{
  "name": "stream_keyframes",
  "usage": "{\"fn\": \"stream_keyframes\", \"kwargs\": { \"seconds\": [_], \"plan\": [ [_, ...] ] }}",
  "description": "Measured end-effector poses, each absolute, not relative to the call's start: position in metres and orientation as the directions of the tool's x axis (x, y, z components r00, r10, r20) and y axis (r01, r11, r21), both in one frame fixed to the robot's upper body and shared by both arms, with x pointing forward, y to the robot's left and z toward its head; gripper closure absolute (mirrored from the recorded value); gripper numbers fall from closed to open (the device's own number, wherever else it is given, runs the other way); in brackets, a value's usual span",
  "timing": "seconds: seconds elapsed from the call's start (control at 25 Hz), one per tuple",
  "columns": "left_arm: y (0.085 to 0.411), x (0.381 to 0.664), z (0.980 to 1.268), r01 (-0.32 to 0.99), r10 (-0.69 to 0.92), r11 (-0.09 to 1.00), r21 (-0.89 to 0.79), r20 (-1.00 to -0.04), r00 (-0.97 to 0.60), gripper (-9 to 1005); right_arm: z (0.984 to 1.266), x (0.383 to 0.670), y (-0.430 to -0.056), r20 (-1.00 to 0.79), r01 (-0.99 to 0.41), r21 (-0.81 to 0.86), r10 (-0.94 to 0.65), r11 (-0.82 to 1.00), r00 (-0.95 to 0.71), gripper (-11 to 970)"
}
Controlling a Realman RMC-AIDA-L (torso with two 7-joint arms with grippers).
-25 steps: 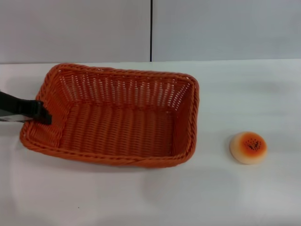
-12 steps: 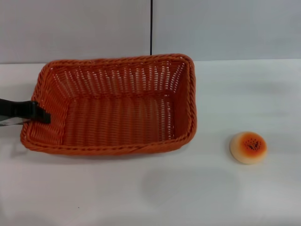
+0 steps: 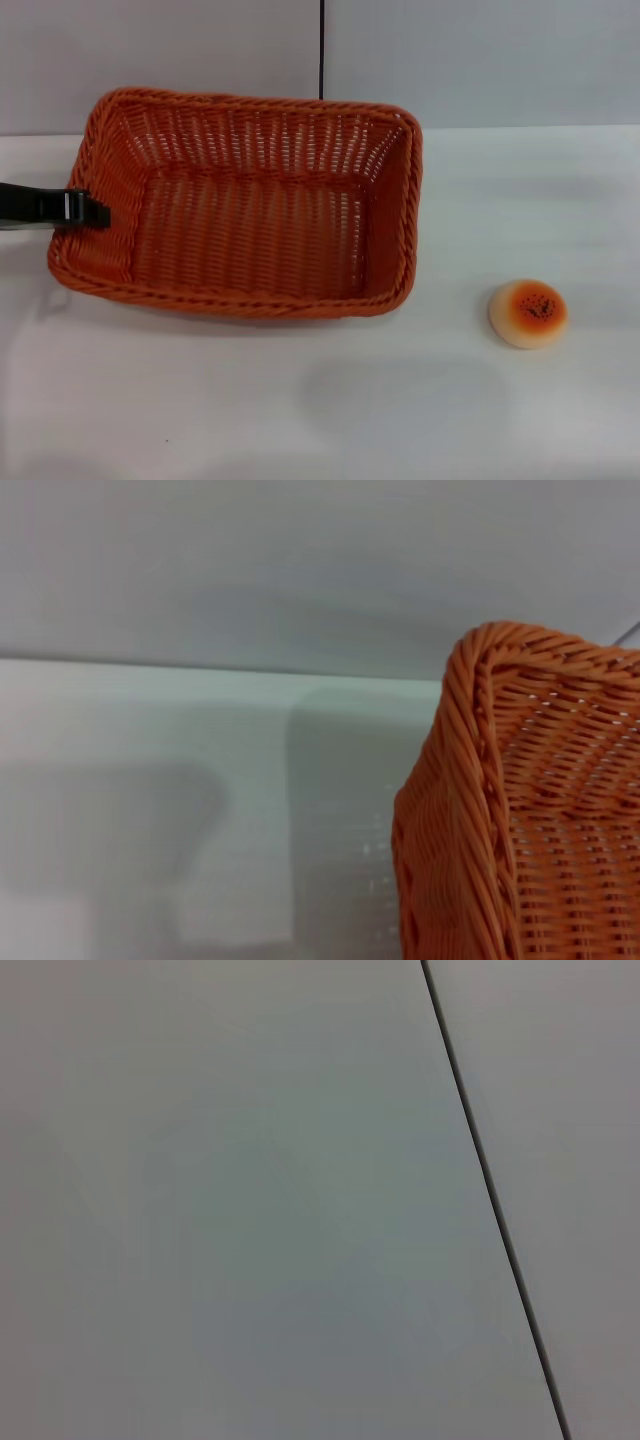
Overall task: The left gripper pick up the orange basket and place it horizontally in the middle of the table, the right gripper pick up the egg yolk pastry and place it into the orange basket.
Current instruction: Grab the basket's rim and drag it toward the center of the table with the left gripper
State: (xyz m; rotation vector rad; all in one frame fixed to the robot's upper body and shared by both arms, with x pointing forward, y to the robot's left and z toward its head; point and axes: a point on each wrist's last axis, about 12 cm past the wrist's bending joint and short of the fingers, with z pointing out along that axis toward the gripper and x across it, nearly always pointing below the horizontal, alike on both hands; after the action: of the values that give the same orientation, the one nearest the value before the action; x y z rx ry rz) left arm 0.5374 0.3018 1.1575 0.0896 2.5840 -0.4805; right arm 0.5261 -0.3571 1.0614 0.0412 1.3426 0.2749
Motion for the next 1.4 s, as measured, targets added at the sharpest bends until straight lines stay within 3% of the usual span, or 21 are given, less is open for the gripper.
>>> {"fn": "stream_keyframes", "kwargs": {
  "seconds": [0.72,1.12,1.32,1.4],
  "plan": [
    [0.302,0.541,1.153,0.143,-0.012,0.940,-0.310,-0.450,-0.893,853,1.064,0.529,-0.361,-0.957,-0.169,0.174,0.207,0.970,0.202,406],
    [0.309,0.546,1.152,0.117,-0.043,0.933,-0.340,-0.430,-0.902,725,1.061,0.523,-0.364,-0.960,-0.156,0.173,0.202,0.972,0.193,406],
    [0.319,0.547,1.170,0.124,-0.068,0.931,-0.343,-0.497,-0.865,493,1.060,0.518,-0.366,-0.959,-0.155,0.175,0.203,0.972,0.196,407],
    [0.327,0.547,1.178,0.129,-0.079,0.931,-0.341,-0.535,-0.841,353,1.060,0.517,-0.366,-0.959,-0.160,0.175,0.205,0.971,0.196,407]
  ]
}}
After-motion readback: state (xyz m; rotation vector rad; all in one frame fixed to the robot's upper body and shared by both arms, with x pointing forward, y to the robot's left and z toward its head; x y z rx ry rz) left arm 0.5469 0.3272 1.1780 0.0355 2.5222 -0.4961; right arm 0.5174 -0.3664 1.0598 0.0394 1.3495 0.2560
